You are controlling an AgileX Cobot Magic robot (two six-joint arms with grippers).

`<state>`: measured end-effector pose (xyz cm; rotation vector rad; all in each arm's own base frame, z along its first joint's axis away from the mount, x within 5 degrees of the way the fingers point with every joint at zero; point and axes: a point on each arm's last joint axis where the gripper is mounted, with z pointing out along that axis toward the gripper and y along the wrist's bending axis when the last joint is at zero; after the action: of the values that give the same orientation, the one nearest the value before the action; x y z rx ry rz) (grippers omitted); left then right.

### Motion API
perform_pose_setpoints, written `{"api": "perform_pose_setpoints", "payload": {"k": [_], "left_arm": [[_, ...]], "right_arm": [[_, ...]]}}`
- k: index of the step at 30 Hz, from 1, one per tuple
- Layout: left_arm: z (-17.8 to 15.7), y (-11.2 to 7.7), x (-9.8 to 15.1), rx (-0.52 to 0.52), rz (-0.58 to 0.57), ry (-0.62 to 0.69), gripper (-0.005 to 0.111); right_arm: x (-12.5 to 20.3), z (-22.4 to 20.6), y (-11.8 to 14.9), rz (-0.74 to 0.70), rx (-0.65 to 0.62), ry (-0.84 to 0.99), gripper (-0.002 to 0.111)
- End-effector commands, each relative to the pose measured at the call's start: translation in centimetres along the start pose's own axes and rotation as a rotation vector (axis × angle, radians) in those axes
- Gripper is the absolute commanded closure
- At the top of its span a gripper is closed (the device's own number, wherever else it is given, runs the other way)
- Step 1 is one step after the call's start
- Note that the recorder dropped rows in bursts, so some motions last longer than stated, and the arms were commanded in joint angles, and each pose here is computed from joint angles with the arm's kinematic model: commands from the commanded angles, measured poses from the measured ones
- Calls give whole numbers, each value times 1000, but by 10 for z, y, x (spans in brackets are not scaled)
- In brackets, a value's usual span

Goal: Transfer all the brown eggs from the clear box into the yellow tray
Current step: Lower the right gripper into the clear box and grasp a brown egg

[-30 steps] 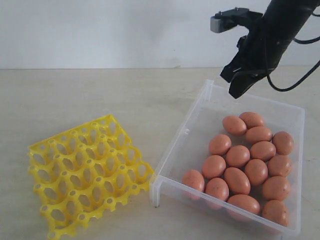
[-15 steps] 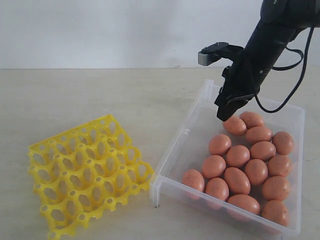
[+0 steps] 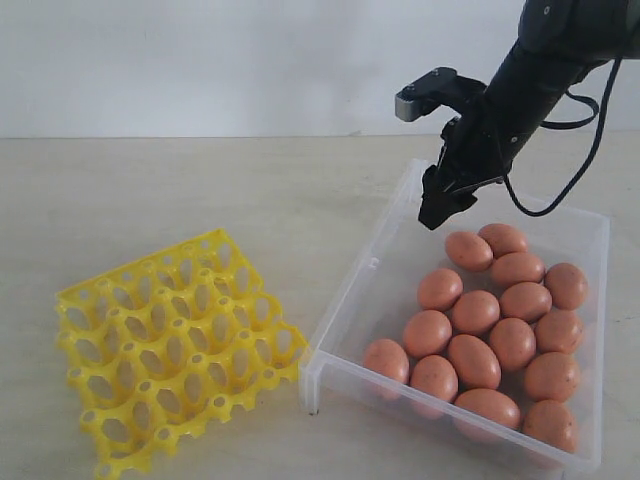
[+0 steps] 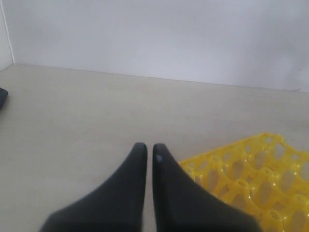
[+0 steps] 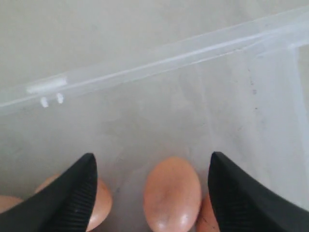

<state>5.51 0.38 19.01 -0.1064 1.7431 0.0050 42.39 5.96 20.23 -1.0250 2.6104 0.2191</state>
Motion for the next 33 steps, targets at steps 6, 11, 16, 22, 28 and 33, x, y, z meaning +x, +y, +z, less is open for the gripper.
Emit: {"api": "perform_pose_setpoints", "payload": {"k": [6,11,16,22,28,33], "left_arm": [[0,0,0,-3,1,-8,103],[0,0,0,-3,1,-8,103],[0,0,0,-3,1,-8,103],[0,0,0,-3,1,-8,103],[0,0,0,-3,1,-8,103],[0,0,0,-3,1,-8,103]], "right_arm": [[2,4,-7,10,75,31,50],[11,28,-7,59,15,108,50],[12,35,-10,68,26,105,50],[15,43,-10,78,9,125,50],[21,57,-9,99,-25,174,50],[23,62,-10,116,-27,181,54]]}}
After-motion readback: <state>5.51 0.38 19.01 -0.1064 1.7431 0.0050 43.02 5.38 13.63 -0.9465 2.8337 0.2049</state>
